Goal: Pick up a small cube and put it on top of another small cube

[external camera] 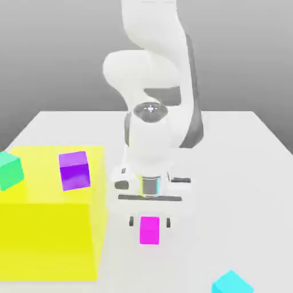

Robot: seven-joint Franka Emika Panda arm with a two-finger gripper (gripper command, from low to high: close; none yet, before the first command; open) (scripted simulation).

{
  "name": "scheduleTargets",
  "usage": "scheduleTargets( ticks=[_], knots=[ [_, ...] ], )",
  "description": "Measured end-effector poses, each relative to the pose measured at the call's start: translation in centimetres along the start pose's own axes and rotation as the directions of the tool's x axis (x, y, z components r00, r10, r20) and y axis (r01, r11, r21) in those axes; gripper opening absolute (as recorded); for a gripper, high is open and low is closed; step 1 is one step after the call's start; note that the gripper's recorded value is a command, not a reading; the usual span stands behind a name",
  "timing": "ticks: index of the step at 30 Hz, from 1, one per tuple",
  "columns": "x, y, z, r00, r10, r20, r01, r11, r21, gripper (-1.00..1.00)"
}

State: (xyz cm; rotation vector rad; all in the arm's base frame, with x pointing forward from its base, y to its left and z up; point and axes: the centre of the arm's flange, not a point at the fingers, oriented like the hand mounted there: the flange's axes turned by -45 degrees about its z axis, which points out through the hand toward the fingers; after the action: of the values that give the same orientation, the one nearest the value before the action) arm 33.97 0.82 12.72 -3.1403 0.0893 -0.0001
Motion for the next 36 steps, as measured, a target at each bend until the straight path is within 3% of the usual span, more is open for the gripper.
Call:
scheduleTargets(
  ticks=[7, 15, 30, 36],
  knots=[
    [0.0, 0.0, 0.0, 1.000, 0.000, 0.000, 0.000, 1.000, 0.000, -1.00],
    [0.3, 0.0, -5.9, 1.000, -0.003, 0.002, 0.003, 1.000, -0.001, -1.00],
    [14.5, -1.0, -6.7, 0.986, -0.045, 0.158, 0.047, 0.999, -0.009, -1.00],
    [19.5, 7.8, -14.9, 0.969, 0.203, 0.145, -0.206, 0.979, 0.008, -1.00]
  ],
)
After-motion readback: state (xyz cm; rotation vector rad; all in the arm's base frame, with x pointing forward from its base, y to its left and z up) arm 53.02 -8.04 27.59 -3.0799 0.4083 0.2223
